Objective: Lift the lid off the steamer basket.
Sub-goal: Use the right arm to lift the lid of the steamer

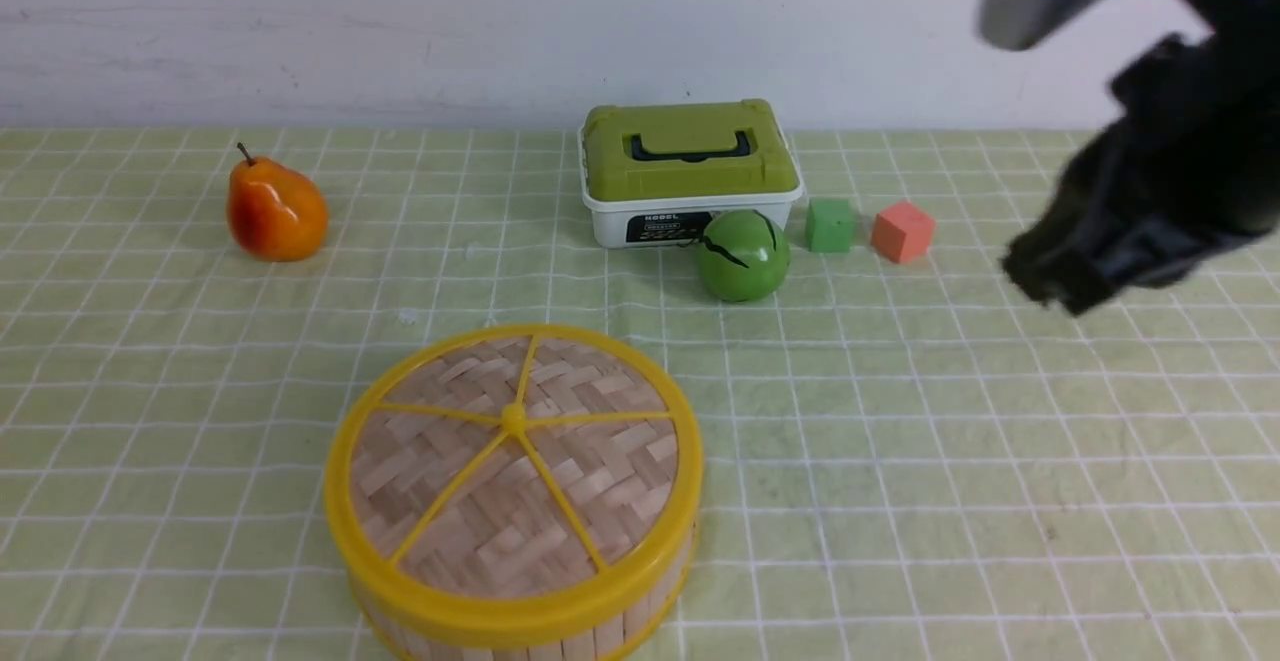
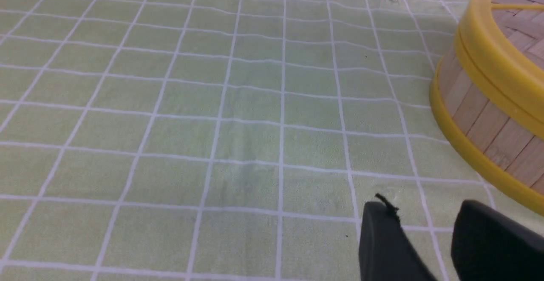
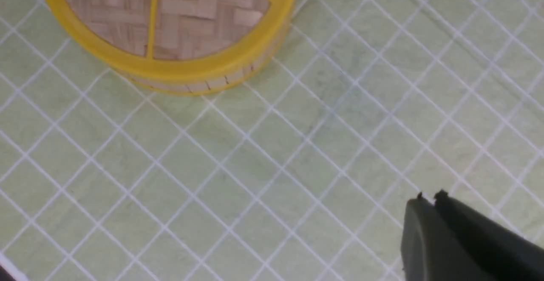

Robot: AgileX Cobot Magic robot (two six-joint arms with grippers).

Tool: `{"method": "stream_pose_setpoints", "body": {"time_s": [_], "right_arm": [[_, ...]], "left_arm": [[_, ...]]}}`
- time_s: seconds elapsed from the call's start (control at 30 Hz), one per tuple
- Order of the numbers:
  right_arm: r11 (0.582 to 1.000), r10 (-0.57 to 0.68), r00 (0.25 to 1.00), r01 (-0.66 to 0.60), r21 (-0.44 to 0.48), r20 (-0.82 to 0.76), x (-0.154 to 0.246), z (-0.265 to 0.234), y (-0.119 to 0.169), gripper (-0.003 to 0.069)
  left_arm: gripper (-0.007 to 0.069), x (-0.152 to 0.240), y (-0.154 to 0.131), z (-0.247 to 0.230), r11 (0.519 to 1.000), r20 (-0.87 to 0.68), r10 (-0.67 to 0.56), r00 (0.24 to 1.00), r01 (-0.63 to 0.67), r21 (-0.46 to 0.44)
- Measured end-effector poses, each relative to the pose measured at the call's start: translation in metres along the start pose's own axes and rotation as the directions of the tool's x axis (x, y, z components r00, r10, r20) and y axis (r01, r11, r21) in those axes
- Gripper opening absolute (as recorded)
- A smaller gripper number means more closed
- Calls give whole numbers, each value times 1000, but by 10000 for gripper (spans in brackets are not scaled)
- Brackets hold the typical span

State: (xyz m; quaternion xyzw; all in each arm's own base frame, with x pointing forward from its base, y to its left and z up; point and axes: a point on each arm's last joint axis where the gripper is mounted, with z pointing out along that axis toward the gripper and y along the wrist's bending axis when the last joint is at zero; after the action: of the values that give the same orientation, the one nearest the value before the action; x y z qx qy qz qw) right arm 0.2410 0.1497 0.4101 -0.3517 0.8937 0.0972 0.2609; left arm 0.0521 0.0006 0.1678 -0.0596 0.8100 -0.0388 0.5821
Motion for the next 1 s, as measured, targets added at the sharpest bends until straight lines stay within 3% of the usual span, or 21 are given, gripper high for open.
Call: {"method": "stream_pose_setpoints", "body": {"time_s": [0.17,0.33,0.67,0.83,1.0], "right_arm": [[996,-68,996,65,-53,-49,-35,46,21,17],[987,-134,988,125,-101,-81,-65,99,46,78],[970,-180,984,175,-170,-14,-103,179,87,465],[968,-180,983,170,-185,-39,-101,206,92,490],[968,-181,980,164,-189,-77,-96,228,93,432]], "left_arm": [[239,0,0,0,1000,0,0,1000,0,0],[239,0,0,0,1000,0,0,1000,0,0],[239,0,0,0,1000,0,0,1000,0,0],[239,0,0,0,1000,0,0,1000,0,0],[239,0,0,0,1000,0,0,1000,0,0]]}}
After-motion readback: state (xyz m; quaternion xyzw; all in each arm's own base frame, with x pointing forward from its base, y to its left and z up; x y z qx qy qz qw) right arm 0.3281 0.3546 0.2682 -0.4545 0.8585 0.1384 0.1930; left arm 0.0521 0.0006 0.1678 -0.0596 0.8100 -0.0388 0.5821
